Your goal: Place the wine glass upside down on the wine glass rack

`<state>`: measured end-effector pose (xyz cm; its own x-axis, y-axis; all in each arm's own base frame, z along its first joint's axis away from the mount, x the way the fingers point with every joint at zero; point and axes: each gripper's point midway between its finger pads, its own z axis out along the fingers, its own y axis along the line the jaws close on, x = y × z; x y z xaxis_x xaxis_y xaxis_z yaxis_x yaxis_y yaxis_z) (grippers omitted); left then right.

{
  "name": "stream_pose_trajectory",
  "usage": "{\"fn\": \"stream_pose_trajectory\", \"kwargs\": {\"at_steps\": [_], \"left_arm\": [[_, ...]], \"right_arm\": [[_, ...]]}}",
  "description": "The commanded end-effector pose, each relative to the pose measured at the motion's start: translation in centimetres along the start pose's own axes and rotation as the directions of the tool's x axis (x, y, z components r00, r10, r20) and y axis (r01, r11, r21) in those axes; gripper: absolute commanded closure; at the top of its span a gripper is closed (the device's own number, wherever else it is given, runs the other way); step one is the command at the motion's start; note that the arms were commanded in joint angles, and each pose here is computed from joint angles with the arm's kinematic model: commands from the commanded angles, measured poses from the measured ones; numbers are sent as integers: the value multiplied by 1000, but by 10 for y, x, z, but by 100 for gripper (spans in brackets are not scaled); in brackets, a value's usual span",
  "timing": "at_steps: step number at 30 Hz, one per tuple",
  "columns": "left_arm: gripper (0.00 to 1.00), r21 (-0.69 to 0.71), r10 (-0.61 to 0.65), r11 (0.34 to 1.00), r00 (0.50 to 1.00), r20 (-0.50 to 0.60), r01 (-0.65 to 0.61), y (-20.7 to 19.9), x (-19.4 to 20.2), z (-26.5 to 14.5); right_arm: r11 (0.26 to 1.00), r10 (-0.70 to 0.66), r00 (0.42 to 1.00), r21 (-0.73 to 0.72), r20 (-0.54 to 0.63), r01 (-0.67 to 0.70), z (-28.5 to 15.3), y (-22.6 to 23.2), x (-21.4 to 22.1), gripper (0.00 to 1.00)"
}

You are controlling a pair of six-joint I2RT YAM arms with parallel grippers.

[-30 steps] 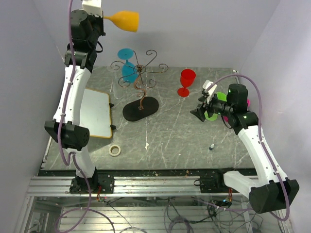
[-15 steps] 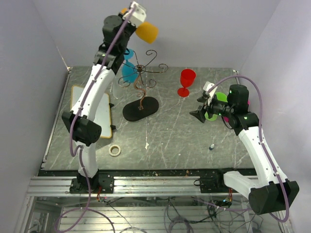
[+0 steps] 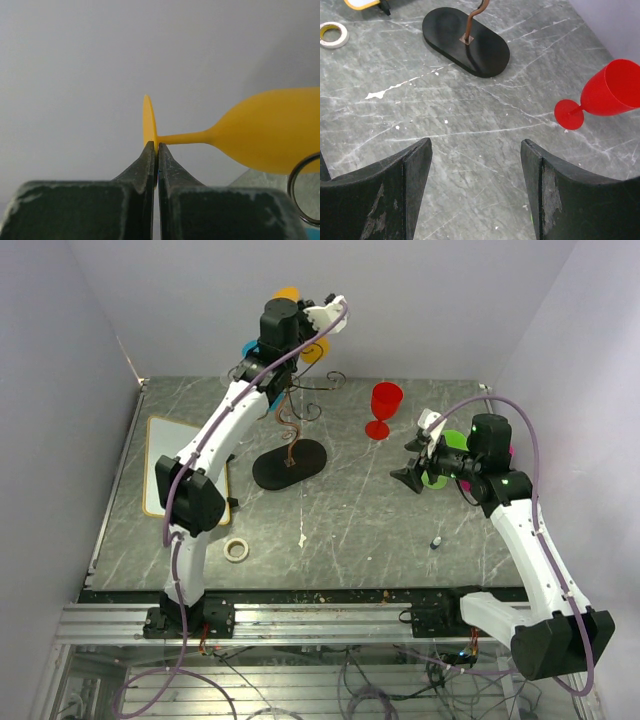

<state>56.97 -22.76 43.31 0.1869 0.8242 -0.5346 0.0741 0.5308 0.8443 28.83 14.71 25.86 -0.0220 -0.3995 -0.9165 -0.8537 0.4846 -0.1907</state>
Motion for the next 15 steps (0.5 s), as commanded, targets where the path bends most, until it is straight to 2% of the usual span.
{"fn": "stream_pose_trajectory", "kwargs": {"at_steps": [1, 15], "left_arm": [[93, 3, 81, 997, 996, 33, -81, 12, -13, -12], [93, 123, 141, 982, 989, 45, -146, -7, -18, -40]], "right_arm": [[1000, -2, 1000, -22, -9, 2, 1, 3, 7, 29], [999, -11, 1000, -45, -18, 10, 3, 9, 10, 29]]}}
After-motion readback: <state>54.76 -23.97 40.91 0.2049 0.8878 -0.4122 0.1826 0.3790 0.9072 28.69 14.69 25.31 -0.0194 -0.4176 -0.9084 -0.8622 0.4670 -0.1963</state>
